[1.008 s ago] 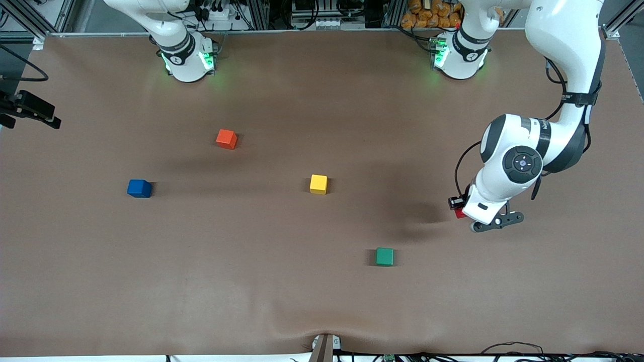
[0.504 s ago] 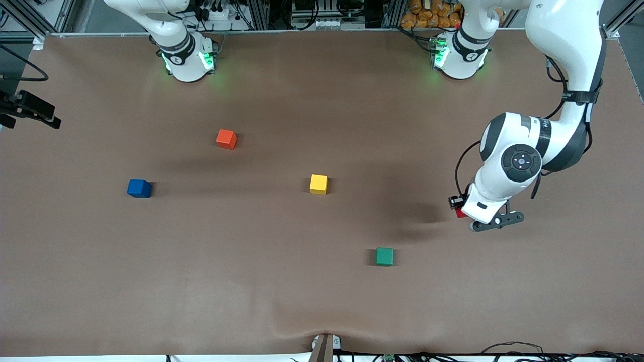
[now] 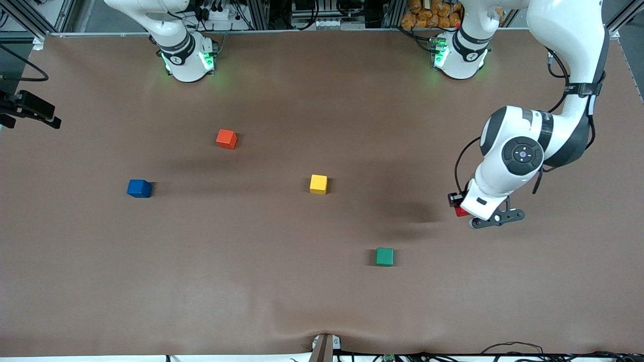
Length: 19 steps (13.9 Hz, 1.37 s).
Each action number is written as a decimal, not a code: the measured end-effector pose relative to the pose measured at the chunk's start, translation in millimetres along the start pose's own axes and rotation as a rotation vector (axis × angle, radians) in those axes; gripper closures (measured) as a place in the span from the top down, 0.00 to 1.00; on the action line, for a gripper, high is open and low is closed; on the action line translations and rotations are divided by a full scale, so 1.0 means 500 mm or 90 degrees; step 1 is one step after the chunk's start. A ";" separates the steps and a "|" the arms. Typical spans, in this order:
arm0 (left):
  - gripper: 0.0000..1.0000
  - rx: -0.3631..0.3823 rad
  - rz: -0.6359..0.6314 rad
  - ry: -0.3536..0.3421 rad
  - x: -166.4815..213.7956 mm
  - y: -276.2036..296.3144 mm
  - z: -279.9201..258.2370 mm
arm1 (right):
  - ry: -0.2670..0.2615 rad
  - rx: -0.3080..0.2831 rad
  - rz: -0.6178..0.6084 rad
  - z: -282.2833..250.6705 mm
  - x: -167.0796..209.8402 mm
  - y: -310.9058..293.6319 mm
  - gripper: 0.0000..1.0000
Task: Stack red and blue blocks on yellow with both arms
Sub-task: 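Carry the red cube with the left gripper over the yellow cube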
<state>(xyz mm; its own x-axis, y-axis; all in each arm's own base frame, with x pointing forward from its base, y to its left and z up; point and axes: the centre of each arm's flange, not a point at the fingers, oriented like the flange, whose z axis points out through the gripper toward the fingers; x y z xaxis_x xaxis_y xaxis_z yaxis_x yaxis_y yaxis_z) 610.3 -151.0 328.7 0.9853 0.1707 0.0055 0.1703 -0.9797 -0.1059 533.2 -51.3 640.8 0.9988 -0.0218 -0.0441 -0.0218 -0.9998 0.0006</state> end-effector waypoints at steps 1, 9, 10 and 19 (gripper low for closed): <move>0.56 -0.003 0.007 0.000 -0.006 0.013 -0.003 | 0.000 0.000 0.000 0.000 0.000 0.000 1.00; 0.56 -0.029 0.081 0.006 -0.073 0.139 -0.036 | 0.000 0.000 0.000 0.000 0.000 0.000 1.00; 0.56 -0.033 0.095 0.007 -0.086 0.162 -0.042 | 0.000 0.000 0.000 0.000 0.000 0.000 1.00; 0.56 -0.042 0.208 -0.001 -0.169 0.411 -0.085 | 0.000 0.000 0.000 0.001 0.000 0.000 1.00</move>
<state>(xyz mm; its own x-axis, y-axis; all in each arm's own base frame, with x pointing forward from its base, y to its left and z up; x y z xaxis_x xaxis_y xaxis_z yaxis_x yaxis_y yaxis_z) 562.5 -371.0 348.8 0.9880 -0.1530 -0.0201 -0.1537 -0.9874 -0.0378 533.2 -51.3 640.5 0.9988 -0.0218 -0.0448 -0.0218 -0.9998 0.0005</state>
